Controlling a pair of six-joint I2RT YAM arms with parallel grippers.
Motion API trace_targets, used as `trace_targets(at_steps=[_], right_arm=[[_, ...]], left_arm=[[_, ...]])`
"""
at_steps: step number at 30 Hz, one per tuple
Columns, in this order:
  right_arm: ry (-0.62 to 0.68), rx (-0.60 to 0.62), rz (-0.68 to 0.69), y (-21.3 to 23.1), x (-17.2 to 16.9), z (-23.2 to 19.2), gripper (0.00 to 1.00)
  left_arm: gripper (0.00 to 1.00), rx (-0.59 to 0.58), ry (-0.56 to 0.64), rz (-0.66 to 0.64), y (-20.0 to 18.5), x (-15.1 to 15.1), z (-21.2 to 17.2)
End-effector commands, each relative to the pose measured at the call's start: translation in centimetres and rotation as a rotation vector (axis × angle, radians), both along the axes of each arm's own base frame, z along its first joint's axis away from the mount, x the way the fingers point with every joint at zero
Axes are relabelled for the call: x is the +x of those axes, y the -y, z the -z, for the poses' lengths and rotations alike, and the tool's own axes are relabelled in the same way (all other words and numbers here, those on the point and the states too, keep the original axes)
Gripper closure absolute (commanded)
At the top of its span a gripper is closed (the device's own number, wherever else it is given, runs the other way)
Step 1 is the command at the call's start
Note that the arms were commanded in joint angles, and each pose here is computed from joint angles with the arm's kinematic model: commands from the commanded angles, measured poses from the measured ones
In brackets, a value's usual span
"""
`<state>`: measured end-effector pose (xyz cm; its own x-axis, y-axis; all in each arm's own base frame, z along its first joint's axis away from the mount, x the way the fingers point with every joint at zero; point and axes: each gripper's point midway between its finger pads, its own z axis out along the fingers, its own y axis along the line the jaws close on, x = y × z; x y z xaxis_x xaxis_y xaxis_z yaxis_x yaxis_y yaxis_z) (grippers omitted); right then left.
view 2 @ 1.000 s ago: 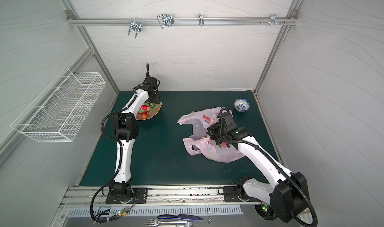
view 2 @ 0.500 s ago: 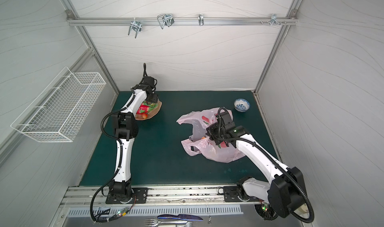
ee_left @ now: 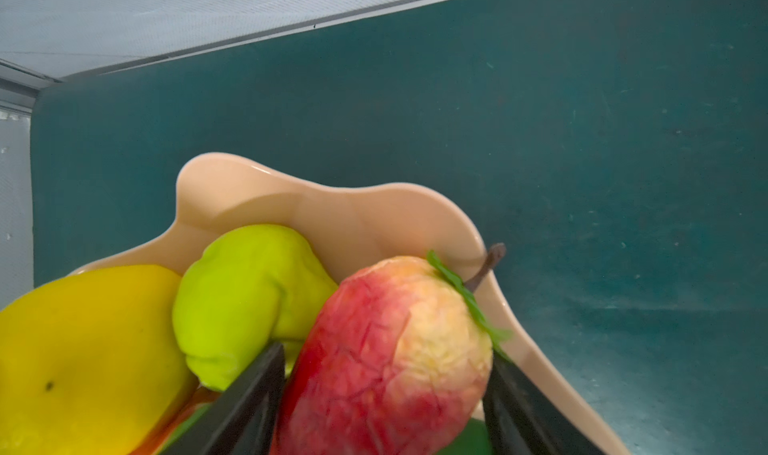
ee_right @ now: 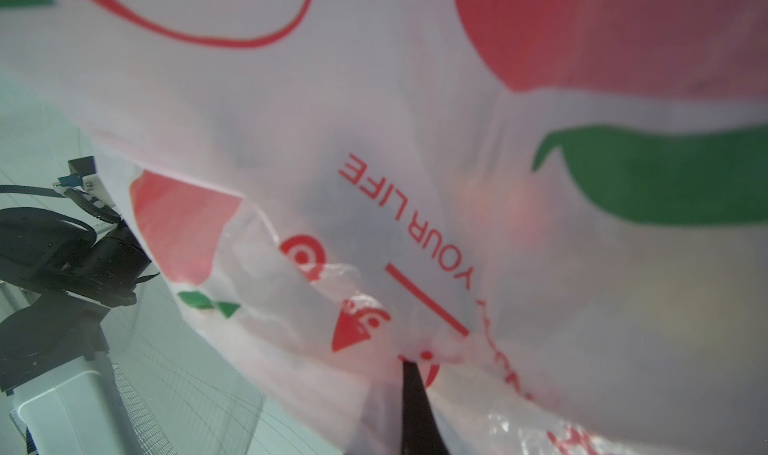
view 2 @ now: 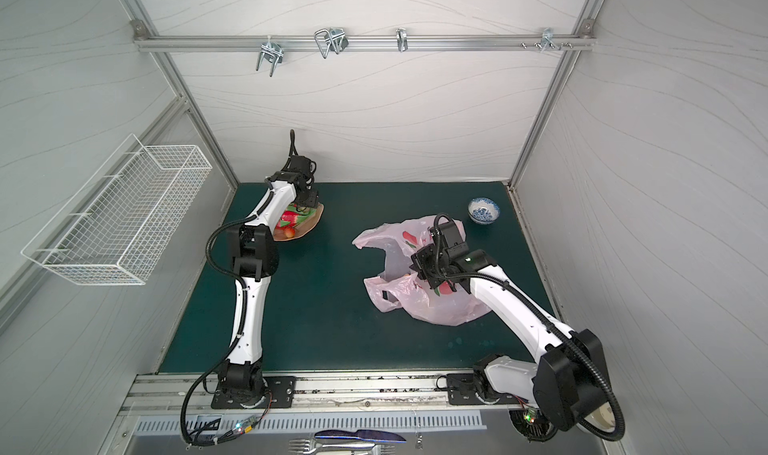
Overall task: Place the fruits into the plastic bag
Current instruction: 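Lower the left gripper onto the red-yellow peach in the bowl, then close the left gripper on the peach and lift it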
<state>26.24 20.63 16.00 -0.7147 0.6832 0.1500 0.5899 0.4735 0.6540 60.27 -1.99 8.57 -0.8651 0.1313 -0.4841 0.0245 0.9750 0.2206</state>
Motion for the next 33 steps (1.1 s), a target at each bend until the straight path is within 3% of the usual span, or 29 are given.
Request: trace_targets(at_steps=[1, 12, 33], right_arm=[[0.011, 0.010, 0.002, -0.2, 0.4, -0.8, 1.00], [0.021, 0.014, 0.007, -0.2, 0.6, -1.1, 1.00], [0.043, 0.013, 0.018, 0.0, 0.8, -1.8, 1.00]], left_arm=[[0.25, -0.009, 0.022, 0.009, -0.1, 1.0, 0.1], [0.44, -0.005, 0.023, 0.012, -0.3, -0.2, -0.4], [0.57, -0.053, 0.105, 0.013, 0.1, -1.5, -4.6]])
